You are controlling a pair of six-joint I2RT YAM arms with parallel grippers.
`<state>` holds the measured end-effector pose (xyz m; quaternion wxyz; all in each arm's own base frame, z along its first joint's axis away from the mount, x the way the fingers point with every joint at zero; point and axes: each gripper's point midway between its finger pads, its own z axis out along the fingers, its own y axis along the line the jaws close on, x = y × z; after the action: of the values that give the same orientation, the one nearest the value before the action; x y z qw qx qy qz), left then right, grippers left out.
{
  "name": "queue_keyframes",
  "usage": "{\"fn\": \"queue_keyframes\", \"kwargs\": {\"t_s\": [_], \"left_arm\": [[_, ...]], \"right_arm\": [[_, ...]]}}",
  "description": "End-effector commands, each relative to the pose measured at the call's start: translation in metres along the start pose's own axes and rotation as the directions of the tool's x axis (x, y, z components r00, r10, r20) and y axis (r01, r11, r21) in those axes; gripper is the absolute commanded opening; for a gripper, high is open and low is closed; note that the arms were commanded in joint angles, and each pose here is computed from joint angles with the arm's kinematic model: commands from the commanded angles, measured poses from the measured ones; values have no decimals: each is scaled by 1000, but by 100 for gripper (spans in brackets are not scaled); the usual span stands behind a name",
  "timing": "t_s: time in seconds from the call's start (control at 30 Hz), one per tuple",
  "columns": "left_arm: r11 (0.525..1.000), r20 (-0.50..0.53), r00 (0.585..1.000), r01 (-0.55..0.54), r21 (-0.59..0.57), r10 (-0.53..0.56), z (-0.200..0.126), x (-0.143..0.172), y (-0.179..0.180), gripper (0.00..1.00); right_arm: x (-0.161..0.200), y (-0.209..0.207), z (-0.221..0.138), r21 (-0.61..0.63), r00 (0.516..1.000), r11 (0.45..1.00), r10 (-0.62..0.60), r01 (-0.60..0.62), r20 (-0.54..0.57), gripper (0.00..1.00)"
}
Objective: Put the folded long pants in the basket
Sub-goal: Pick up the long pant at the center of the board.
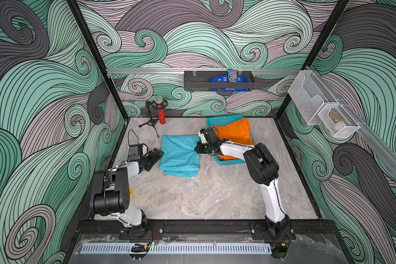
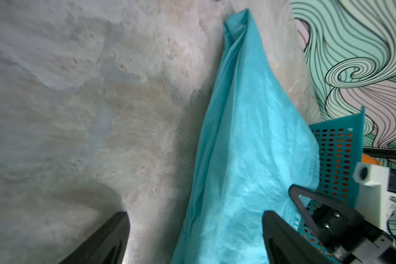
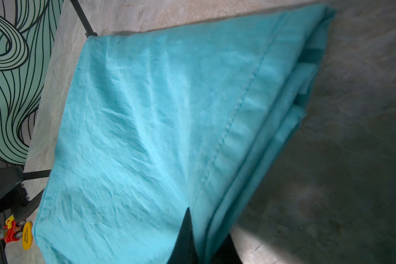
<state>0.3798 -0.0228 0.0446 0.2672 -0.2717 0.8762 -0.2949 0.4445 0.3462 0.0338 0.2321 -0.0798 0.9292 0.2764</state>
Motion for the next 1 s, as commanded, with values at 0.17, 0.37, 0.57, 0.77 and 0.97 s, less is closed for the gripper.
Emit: {"fn": "queue_keyframes", "kwargs": {"t_s": [0.17, 0.37, 0.57, 0.77, 0.97], "left_arm": [[995, -103, 992, -61, 74, 68, 24, 25, -21, 86], [997, -189, 980, -53, 62, 64, 47, 68, -23, 74], [996, -167, 983, -65, 63, 75, 45, 62, -29, 0], [983, -141, 983, -92, 157, 114, 28, 47, -67, 0], [946, -63, 977, -181, 267, 204, -7, 32, -136, 0]], "right_arm": [[5, 8, 3, -13, 998, 999, -51, 50, -21, 0], [6, 16, 6, -30, 998, 998, -56, 55, -24, 0], [4, 33, 6, -50, 997, 996, -79, 78, -13, 0], [-10, 67, -9, -116, 995, 988, -95, 97, 25, 0], [-47, 96, -58, -123, 982, 979, -151, 164, 115, 0]]}}
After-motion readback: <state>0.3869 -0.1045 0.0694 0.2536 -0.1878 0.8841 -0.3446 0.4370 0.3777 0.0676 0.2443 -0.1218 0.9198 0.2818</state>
